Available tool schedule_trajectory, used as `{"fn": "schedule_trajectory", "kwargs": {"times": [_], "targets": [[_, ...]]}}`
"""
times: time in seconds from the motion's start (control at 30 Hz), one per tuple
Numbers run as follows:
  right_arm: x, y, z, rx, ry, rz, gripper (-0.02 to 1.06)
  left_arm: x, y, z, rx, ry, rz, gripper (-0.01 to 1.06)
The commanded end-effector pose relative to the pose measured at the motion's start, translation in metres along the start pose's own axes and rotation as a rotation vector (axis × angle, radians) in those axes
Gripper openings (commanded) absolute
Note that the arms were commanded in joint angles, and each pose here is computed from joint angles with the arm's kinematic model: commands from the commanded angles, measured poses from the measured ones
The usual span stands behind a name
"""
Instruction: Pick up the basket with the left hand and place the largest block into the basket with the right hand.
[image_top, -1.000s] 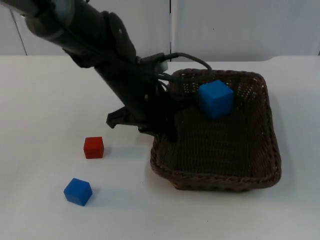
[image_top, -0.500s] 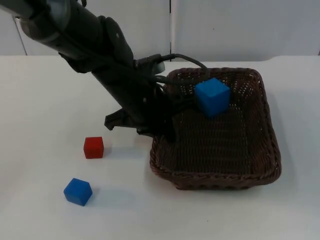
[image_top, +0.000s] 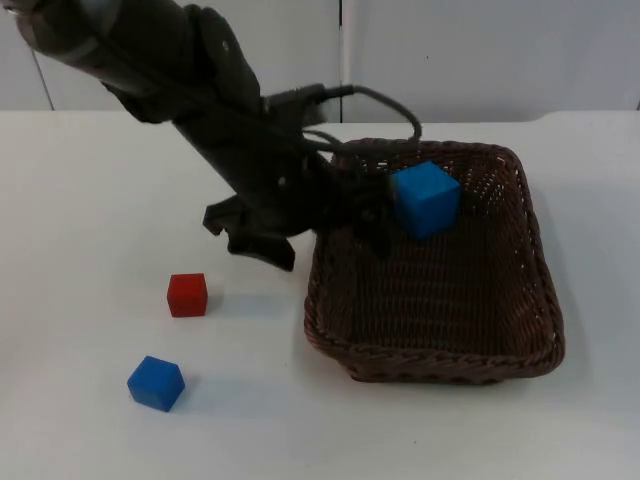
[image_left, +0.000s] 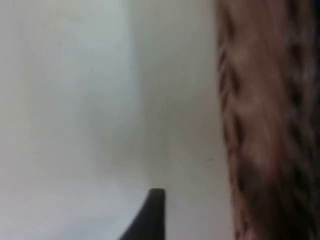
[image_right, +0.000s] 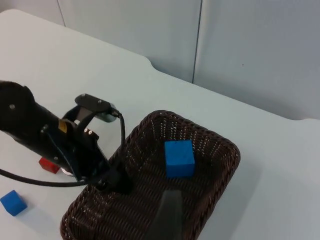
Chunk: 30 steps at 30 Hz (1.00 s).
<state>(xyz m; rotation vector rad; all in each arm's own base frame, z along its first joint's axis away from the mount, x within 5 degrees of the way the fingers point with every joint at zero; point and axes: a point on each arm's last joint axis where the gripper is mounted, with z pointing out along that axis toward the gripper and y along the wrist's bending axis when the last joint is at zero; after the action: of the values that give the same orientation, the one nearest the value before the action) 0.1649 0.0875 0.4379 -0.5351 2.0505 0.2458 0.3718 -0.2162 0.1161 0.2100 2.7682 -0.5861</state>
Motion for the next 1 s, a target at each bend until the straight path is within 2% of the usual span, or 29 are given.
{"fn": "schedule_trajectory", "kwargs": {"times": [0.0, 0.1, 0.43, 0.77, 0.97], "targets": [[0.0, 0.0, -0.005, -0.001, -0.01, 0.002, 0.73, -0.003, -0.004, -0.01, 0.0, -0.025, 0.029, 0.94], [0.0, -0.001, -0.01, 0.008, -0.032, -0.004, 0.73, -0.011, -0.012, -0.033, -0.006, -0.087, 0.093, 0.95], [0.001, -0.002, -0.034, 0.016, -0.099, -0.006, 0.73, -0.02, -0.029, -0.09, 0.004, -0.186, 0.186, 0.95], [0.009, -0.003, -0.062, 0.018, -0.144, -0.002, 0.73, -0.017, -0.044, -0.151, 0.007, -0.244, 0.279, 0.95], [0.025, -0.004, -0.071, 0.024, -0.17, -0.006, 0.73, -0.009, -0.057, -0.197, 0.036, -0.304, 0.324, 0.95]]}}
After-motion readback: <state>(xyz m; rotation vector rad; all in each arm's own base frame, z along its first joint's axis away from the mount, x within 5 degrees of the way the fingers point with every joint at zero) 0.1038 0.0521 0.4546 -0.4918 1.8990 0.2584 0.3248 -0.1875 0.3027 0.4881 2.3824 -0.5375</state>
